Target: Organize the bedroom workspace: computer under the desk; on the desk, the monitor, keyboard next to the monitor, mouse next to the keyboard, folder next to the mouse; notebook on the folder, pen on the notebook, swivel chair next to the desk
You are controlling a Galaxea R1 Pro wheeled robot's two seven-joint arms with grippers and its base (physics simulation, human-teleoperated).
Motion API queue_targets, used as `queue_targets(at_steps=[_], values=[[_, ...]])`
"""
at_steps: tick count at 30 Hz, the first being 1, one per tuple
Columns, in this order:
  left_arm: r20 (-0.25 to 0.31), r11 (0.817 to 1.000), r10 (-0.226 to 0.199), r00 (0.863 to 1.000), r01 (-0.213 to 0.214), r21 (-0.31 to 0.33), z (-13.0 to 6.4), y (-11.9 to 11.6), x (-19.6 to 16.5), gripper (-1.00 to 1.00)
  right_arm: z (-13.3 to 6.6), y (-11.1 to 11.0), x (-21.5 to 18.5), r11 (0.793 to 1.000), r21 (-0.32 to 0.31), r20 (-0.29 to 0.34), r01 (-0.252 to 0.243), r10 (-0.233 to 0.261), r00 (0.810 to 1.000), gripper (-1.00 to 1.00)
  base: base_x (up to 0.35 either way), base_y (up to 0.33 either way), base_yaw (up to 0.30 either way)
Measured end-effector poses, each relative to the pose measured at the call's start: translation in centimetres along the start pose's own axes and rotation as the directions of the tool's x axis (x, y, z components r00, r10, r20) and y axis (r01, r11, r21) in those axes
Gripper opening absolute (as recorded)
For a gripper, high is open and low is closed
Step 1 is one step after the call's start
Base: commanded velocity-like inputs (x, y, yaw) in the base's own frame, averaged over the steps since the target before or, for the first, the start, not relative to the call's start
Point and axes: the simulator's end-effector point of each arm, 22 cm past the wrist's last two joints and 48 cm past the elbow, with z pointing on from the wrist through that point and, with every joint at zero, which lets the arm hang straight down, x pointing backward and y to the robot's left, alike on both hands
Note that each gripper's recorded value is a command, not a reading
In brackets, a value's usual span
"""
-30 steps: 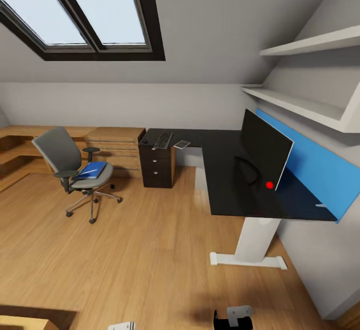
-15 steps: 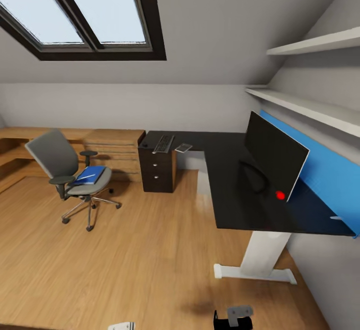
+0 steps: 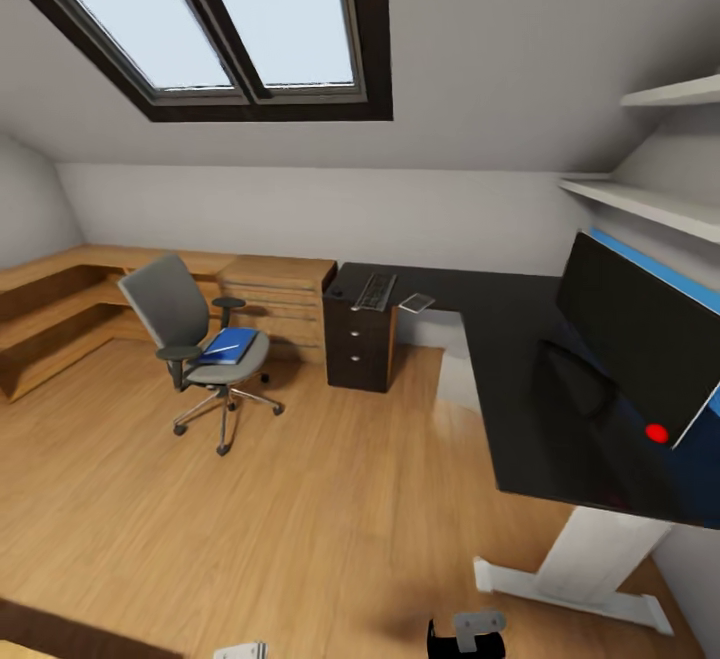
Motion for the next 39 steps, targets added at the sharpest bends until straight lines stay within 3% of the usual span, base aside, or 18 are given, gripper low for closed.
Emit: queue_targets(at_steps=[13,39], values=[[-0.002,1.000,0.001,1.000,-0.001,0.004,0.00,-0.10,0.04,1.00,0.00,0.01,0.01,1.000,-0.002,0.000,0.003,-0.003,1.000,1.00,0.258,0.230,0.083],[0.009,1.000,0.001,1.000,-0.001,0.008,-0.17,-0.27,-0.47,1.00,-0.06,-0.09,-0.56,1.000,0.001,0.012,0.001,-0.001,1.000,1.00,0.297,0.161,-0.235]])
